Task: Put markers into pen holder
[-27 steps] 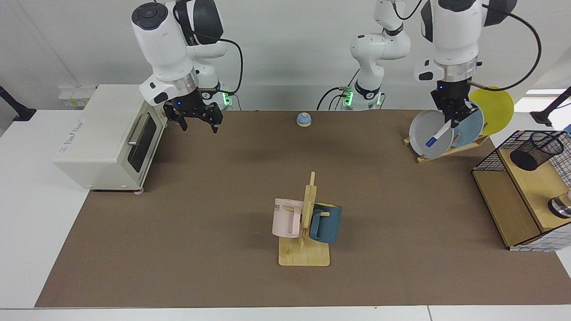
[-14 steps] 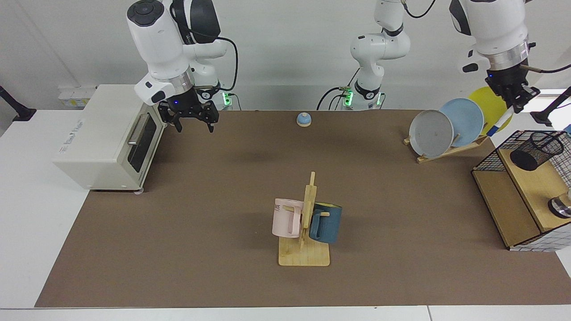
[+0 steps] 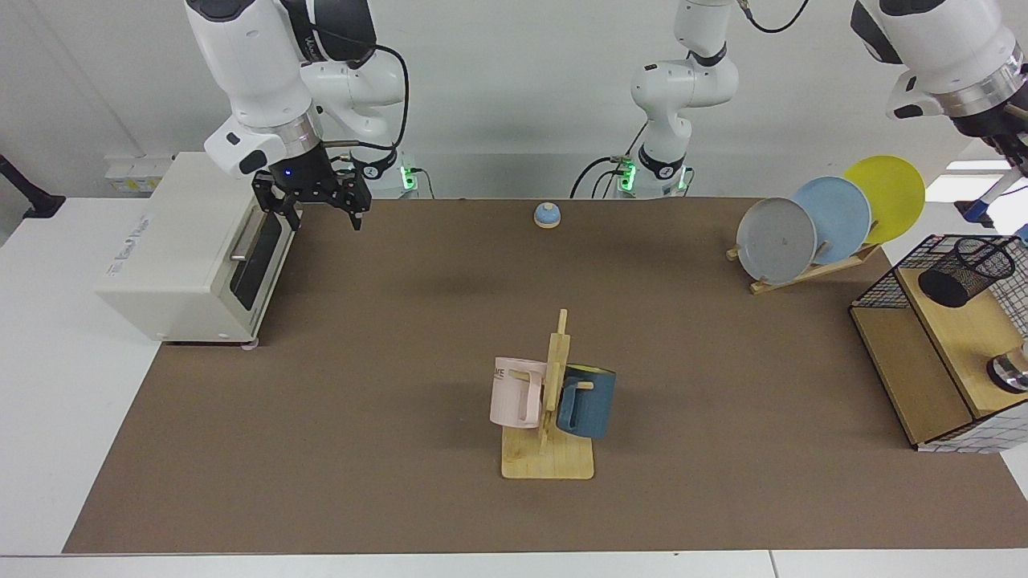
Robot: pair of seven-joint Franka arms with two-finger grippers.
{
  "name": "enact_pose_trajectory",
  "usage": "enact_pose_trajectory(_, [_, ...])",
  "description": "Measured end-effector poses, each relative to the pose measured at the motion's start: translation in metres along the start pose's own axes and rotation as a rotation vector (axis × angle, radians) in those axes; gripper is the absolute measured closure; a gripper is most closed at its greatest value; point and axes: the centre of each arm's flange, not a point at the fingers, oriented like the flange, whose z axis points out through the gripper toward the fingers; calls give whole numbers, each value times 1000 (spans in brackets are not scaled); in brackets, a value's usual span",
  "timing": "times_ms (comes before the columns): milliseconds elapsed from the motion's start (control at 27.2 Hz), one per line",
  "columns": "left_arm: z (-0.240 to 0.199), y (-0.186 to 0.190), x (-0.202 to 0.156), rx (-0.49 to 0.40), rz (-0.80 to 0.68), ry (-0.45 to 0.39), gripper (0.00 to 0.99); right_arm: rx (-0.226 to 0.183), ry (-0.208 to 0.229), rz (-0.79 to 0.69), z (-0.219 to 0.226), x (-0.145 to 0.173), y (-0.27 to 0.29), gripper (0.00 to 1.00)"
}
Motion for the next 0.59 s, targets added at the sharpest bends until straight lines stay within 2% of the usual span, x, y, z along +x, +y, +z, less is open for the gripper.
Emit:
enact_pose_trajectory(184, [9,-2,-4,1,35,-51,811,-6,-4,0,3,4,1,4])
enact_pose_trajectory(588, [62,-2,-19,-11,80,-58,811,-5,6,33,2,7,10,0])
